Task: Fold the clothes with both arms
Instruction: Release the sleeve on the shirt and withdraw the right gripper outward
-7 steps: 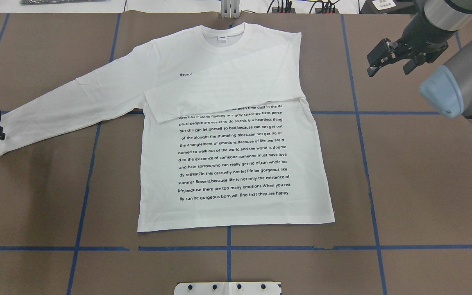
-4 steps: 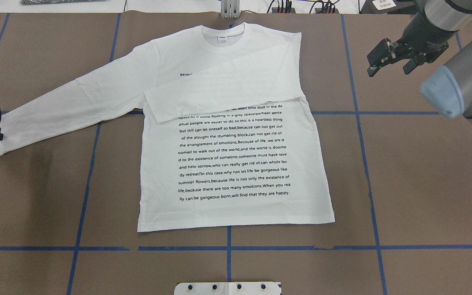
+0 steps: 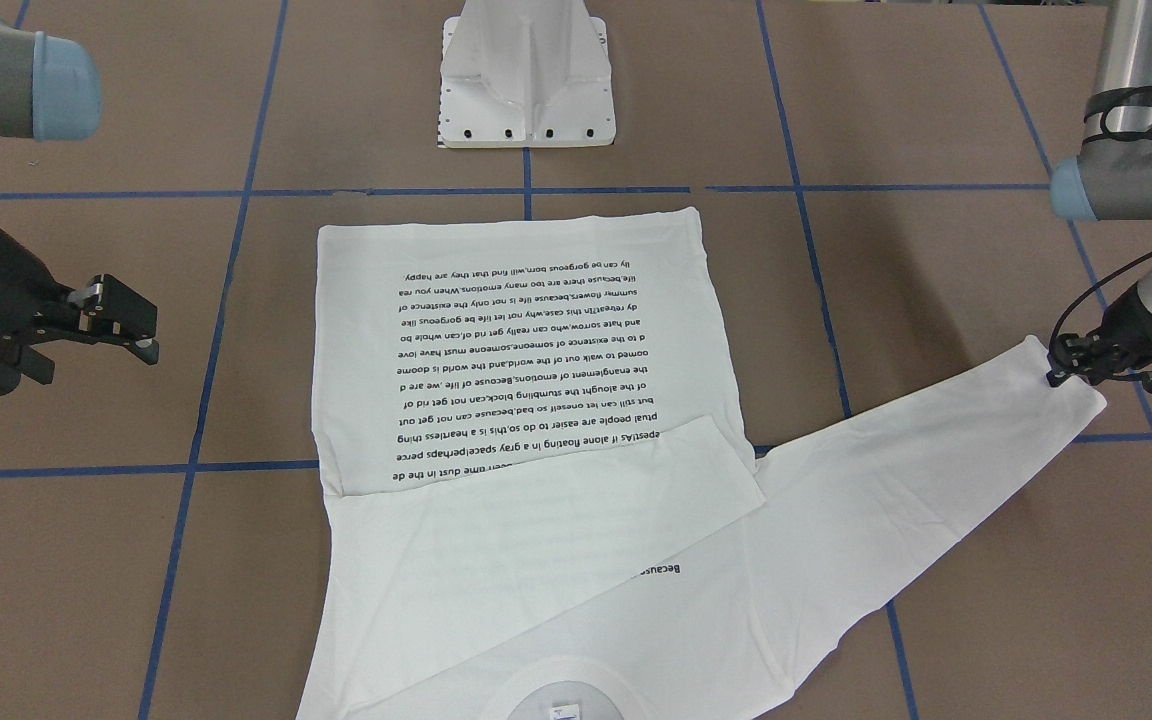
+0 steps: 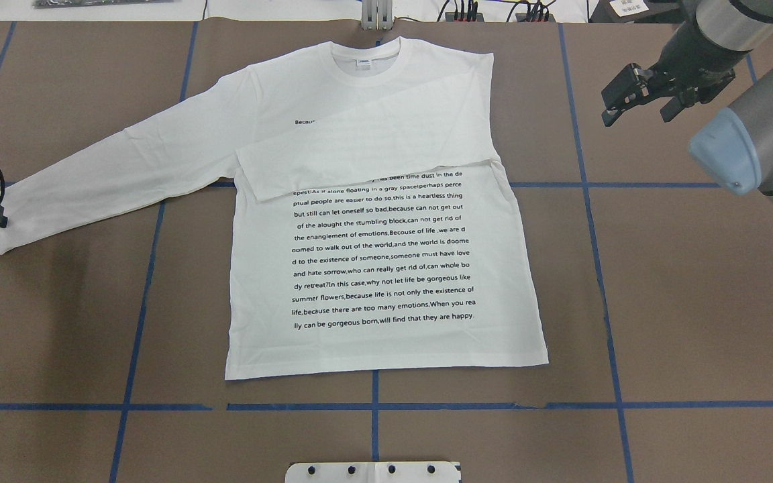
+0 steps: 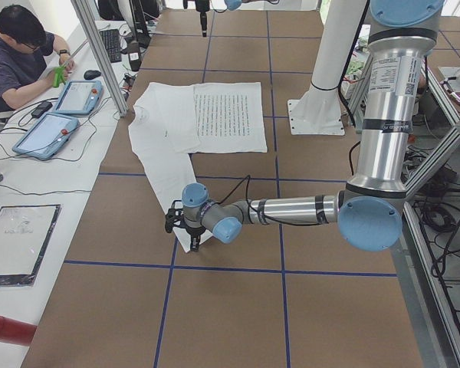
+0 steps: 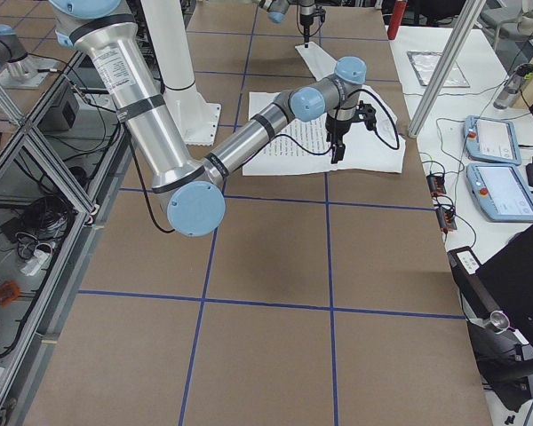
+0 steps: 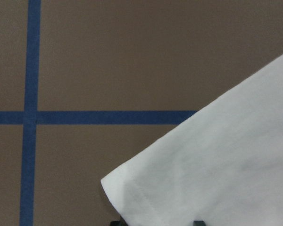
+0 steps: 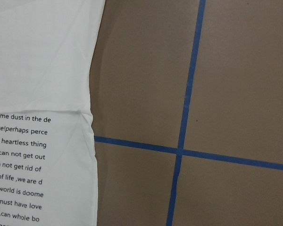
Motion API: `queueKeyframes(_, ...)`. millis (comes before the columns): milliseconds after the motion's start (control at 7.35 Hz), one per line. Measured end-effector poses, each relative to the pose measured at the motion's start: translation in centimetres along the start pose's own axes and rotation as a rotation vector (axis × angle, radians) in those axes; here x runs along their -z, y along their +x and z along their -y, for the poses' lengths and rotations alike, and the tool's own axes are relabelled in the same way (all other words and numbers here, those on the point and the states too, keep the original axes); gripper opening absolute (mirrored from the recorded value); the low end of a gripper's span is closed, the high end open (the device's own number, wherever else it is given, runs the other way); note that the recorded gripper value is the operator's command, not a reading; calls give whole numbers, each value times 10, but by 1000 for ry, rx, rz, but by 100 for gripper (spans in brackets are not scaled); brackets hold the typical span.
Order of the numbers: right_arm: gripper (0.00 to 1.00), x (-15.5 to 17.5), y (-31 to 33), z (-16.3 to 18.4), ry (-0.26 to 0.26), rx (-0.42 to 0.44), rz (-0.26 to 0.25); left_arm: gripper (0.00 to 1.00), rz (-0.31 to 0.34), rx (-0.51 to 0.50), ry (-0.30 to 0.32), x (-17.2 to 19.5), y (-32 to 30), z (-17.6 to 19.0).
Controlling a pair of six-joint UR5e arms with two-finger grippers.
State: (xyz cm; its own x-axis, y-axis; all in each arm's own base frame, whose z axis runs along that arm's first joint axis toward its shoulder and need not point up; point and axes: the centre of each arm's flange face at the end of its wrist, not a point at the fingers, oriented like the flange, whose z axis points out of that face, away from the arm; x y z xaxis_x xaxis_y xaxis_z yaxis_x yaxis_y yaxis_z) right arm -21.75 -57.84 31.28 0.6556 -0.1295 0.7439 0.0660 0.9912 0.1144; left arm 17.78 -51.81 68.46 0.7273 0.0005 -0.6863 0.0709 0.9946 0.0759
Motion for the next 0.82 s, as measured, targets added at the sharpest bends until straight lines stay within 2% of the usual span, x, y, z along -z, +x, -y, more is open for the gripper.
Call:
queueKeyframes(136,100,0,0,0,0,0,-1,36,0,1,1,0,0,1)
queueKeyframes(408,100,0,0,0,0,0,-1,9,0,3,1,0,0,1)
queueKeyframes(544,100,0,0,0,0,0,-1,0,-1,3,2,0,1,1)
queueKeyframes(816,100,1,2,1,2,-4,-2,0,-7,-1,5,3,5,3)
